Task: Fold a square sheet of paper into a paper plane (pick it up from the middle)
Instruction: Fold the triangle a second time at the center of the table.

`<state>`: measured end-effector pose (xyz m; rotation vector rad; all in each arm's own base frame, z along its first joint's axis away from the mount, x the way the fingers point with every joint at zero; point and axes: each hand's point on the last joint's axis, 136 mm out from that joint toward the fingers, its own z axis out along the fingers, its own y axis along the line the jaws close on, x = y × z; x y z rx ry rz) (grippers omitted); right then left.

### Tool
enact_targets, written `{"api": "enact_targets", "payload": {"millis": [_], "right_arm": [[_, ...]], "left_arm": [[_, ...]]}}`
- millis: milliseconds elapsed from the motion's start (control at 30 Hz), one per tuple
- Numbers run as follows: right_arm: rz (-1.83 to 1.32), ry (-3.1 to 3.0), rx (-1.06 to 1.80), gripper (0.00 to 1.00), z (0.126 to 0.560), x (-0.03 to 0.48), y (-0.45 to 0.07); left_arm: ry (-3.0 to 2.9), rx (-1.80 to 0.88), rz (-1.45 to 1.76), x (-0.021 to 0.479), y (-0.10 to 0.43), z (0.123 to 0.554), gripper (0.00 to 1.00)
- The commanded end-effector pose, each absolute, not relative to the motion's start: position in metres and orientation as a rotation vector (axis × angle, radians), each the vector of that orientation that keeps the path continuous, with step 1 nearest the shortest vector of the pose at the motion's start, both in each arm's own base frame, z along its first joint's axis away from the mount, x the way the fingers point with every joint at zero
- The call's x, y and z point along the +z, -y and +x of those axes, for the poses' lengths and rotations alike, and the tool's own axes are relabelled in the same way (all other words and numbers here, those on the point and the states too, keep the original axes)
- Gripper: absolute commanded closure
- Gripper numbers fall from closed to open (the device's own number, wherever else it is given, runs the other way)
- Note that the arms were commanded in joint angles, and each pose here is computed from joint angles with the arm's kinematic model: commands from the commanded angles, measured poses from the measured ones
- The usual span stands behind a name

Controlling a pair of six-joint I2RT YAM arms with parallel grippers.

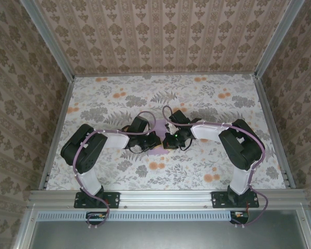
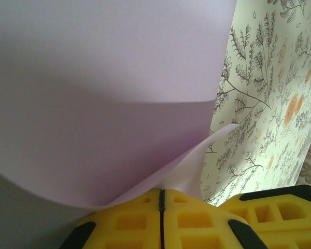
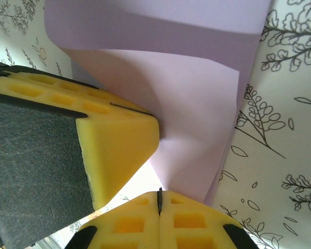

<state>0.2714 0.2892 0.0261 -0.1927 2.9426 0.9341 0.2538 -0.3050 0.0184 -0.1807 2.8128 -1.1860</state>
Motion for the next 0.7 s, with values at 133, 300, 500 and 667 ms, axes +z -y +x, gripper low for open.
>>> {"api": "enact_targets", "payload": {"millis": [133,300,500,667], "right_arm": [[-0.18,-3.028,0.92,0.94,0.255,0.009,-0.28],[-0.19,-3.061,0.904,0.94,0.247,0.005,-0.274],[-0.21,-3.098,0.864,0.94,0.234,0.003,-0.262],[-0.208,-3.1,0.856,0.94,0.227,0.01,-0.252]], "left_arm": [[-2.92,-1.027,-0.276,-0.011,0.282,0.236,0.92],[-2.925,-1.013,-0.293,-0.012,0.28,0.236,0.93],[-2.935,-0.993,-0.305,-0.015,0.277,0.234,0.94],[-2.931,-0.996,-0.304,-0.014,0.277,0.234,0.94]]}}
